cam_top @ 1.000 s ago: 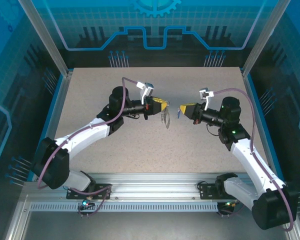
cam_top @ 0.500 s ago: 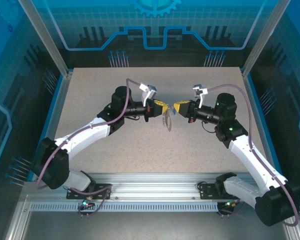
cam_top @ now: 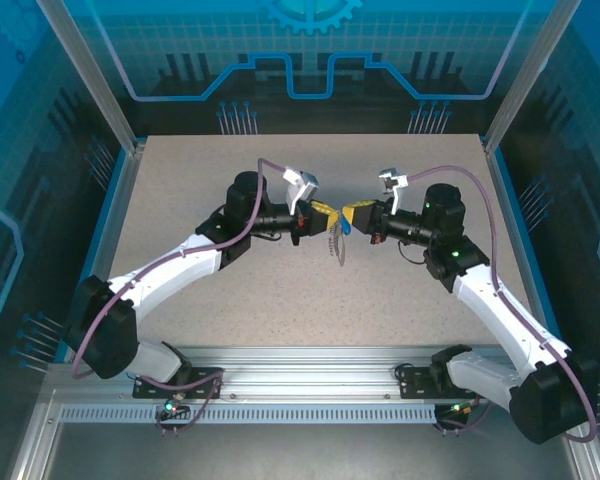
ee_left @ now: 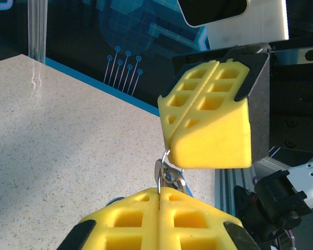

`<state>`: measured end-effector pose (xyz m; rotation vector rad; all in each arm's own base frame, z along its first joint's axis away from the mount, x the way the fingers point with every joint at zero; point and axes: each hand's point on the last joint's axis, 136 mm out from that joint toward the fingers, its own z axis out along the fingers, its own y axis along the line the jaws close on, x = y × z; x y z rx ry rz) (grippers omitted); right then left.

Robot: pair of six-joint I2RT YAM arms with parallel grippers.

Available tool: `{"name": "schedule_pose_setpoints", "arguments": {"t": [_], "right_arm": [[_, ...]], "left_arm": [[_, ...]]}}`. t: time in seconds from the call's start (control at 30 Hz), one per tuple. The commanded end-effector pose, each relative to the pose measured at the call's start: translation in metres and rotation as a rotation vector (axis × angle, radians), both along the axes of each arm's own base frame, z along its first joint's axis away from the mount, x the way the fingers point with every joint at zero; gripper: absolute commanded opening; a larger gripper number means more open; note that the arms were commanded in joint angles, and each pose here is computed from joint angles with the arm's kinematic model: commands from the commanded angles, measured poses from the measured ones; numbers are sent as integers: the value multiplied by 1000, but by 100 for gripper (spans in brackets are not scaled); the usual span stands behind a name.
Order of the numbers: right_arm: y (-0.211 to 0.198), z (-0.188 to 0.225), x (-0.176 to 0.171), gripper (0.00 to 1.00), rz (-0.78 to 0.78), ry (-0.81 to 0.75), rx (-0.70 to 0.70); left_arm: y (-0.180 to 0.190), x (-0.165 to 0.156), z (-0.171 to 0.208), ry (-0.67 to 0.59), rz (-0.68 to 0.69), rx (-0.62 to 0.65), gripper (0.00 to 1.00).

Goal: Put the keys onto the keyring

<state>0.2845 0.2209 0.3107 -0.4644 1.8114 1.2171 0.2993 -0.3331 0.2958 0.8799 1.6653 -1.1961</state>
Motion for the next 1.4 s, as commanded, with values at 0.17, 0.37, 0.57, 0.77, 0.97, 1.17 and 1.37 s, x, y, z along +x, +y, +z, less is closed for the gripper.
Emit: {"name": "schedule_pose_setpoints", "arguments": {"t": [0.17,0.37,0.57,0.77,0.97,1.17,1.37], "right_arm": [[4,11,5,0,-1,-38,-3],[4,1,6,0,-4,-13,-17],[1,-14,8,0,-18,20,-38],[-8,-23,12,0,-42,50,-42],[-12,-28,11,0,-47,69,-43],[-13,-28,8,0,-34,77,-36],[-8,-27,3,0,9,90,-11]], "left_arm": [[-3,-5,26,-88,-15,-20,0],[-2,-5,29,-98,-5,-22,0],[0,-5,30,-108,12,-23,0],[2,-6,34,-122,18,-29,0],[2,-6,35,-130,22,-35,0],[2,-4,37,-131,31,-47,0],[3,-1,42,-132,53,-78,0]]}}
